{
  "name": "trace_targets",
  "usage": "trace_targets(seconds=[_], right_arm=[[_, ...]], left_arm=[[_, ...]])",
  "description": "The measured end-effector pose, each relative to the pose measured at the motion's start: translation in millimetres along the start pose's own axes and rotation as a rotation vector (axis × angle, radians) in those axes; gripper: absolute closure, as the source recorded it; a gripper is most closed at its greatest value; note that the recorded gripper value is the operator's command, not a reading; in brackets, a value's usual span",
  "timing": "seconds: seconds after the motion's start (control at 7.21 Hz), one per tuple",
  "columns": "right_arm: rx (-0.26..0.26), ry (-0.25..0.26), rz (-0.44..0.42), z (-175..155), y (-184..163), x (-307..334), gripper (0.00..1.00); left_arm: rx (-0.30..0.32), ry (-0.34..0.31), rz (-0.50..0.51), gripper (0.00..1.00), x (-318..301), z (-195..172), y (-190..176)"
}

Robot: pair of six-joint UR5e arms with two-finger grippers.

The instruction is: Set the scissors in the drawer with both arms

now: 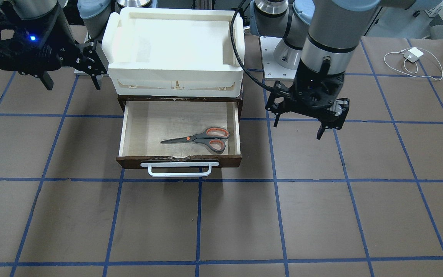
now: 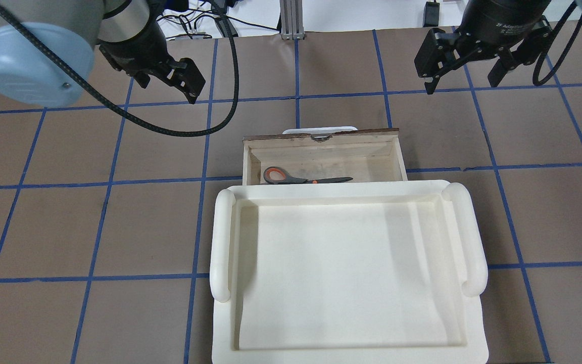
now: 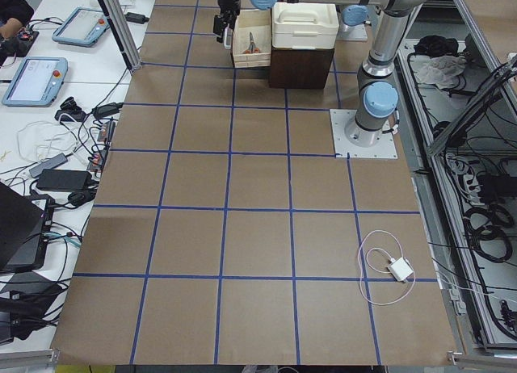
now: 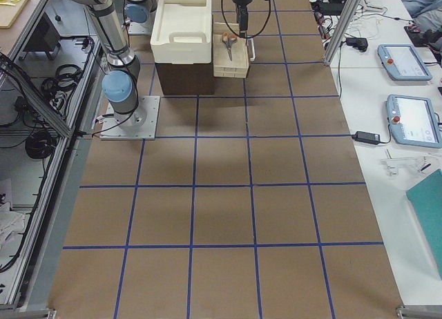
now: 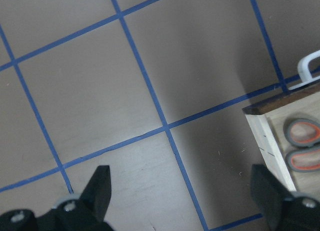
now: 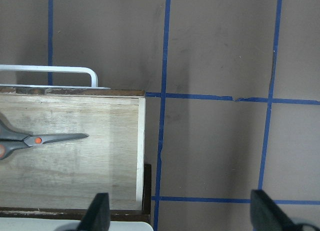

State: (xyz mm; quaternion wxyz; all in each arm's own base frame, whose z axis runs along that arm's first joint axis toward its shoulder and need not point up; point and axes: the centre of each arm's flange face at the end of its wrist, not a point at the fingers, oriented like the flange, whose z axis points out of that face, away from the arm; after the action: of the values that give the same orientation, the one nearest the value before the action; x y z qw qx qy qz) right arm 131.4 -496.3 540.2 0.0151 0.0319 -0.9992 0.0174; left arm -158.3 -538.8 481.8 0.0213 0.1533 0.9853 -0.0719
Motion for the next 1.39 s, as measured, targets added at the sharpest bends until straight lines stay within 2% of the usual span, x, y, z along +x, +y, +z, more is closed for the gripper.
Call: trace_targets(seconds=[0.28, 0.55, 0.83, 1.39], right_arm=[[-0.004, 0.003, 0.0, 4, 1, 0, 0.0], [-0.005, 0.007, 0.001, 5, 2, 0, 0.0], [-0.008, 0.009, 0.002, 6, 2, 1, 0.0], [-0.009, 0.01, 0.003, 6, 2, 1, 0.0]], left_arm=[[-0.031, -0.005, -0.164, 0.0, -31, 1, 11], [-0.072, -0.003, -0.252, 0.0, -55, 3, 22], [-0.091, 0.0, -0.271, 0.0, -60, 0, 32], [-0.092, 0.013, -0.274, 0.0, -56, -2, 41]])
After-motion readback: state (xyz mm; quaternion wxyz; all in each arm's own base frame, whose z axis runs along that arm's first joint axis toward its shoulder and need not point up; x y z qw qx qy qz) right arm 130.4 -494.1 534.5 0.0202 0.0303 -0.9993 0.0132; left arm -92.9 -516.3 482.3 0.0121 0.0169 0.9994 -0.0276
